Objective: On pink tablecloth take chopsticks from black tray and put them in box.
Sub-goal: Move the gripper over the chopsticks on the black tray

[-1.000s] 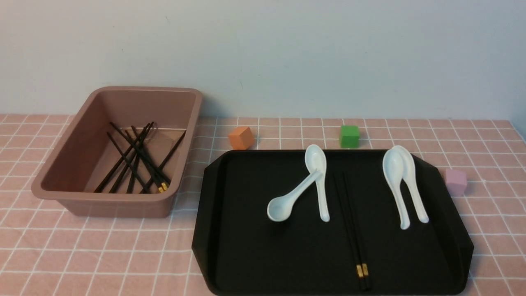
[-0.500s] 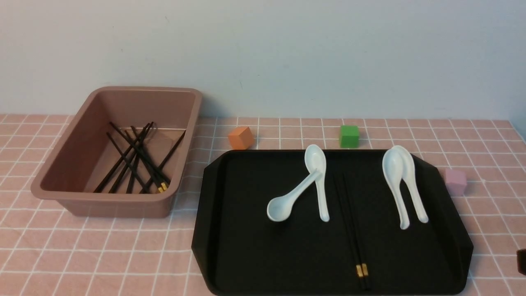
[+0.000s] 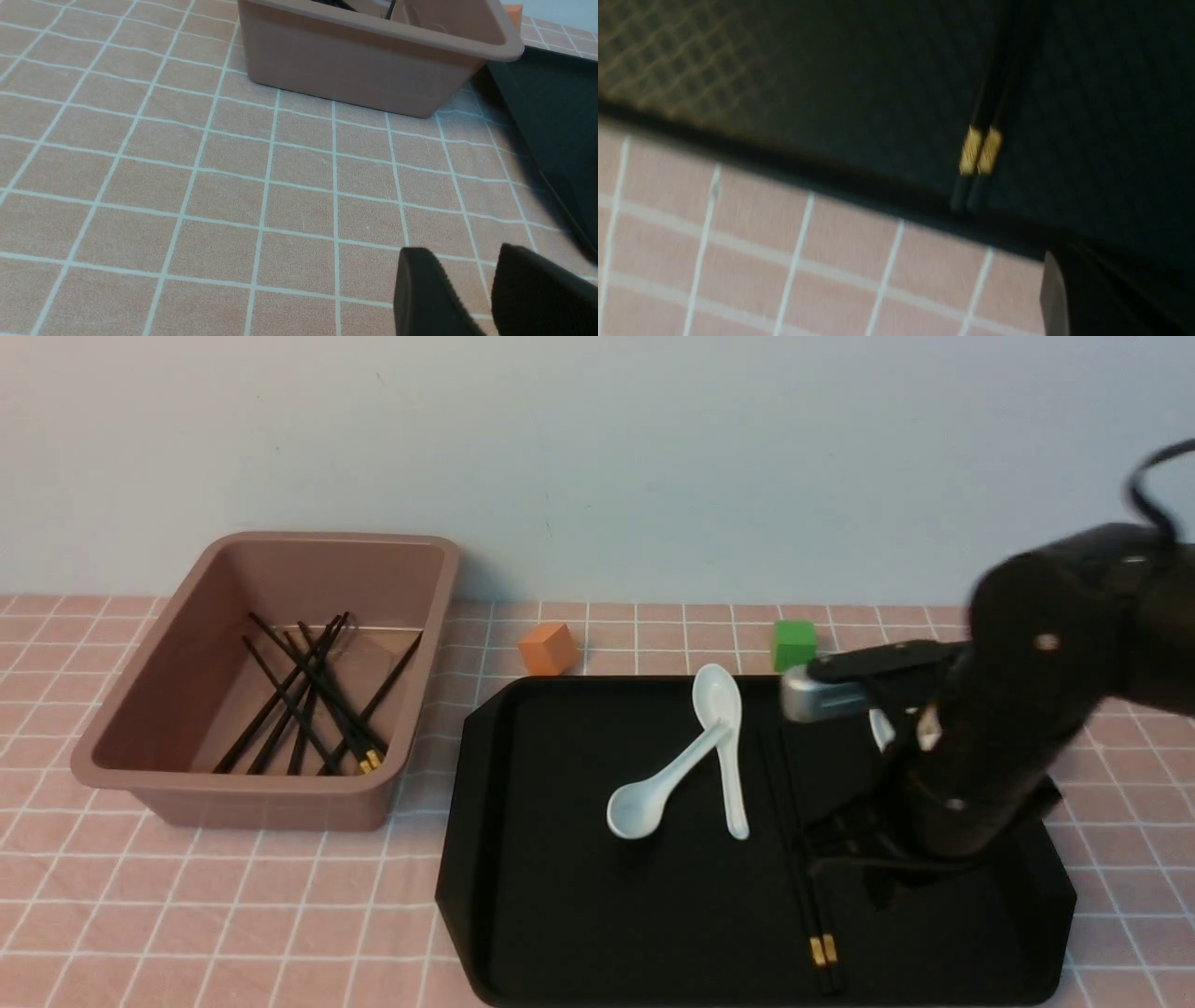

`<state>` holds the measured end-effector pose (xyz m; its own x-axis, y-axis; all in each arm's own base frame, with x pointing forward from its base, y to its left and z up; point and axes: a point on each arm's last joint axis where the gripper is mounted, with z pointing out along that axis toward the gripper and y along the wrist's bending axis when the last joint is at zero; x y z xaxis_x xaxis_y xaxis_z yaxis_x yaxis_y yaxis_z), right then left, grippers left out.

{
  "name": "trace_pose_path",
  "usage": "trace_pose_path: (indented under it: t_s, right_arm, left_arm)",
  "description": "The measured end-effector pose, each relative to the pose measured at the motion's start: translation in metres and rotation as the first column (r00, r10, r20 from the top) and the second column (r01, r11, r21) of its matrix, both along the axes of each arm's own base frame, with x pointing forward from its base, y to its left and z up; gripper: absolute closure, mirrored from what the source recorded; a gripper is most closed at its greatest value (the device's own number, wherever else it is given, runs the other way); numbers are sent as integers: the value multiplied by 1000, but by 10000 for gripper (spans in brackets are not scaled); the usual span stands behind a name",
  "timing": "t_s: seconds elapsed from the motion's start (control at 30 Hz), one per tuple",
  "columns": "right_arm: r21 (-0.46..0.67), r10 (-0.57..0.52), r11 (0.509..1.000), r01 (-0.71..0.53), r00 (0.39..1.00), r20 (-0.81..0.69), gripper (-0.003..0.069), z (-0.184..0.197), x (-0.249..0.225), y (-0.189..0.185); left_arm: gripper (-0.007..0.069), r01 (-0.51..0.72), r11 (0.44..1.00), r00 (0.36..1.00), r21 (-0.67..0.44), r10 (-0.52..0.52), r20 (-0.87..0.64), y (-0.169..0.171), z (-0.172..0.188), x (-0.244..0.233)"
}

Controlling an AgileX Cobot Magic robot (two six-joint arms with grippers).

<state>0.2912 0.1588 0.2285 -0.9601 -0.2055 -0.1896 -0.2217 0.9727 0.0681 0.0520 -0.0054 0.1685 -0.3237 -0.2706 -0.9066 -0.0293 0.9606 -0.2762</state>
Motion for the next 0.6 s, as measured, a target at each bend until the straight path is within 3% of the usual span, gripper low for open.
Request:
trace_pose_path:
  t_s: [0.23, 0.4, 0.6]
  right_arm:
    - [-56, -7, 998, 7, 1000, 8, 457, -31, 29, 29]
    - [-17, -63, 998, 64, 997, 43, 342, -30, 36, 27]
    - [-24, -139, 990, 139, 990, 16, 265, -48, 48, 17]
  left_arm:
    - [386, 0, 1000, 1000, 0, 0, 0, 0, 0, 0]
    - [386, 0, 1000, 1000, 0, 0, 0, 0, 0, 0]
    - [386, 0, 1000, 1000, 0, 0, 0, 0, 0, 0]
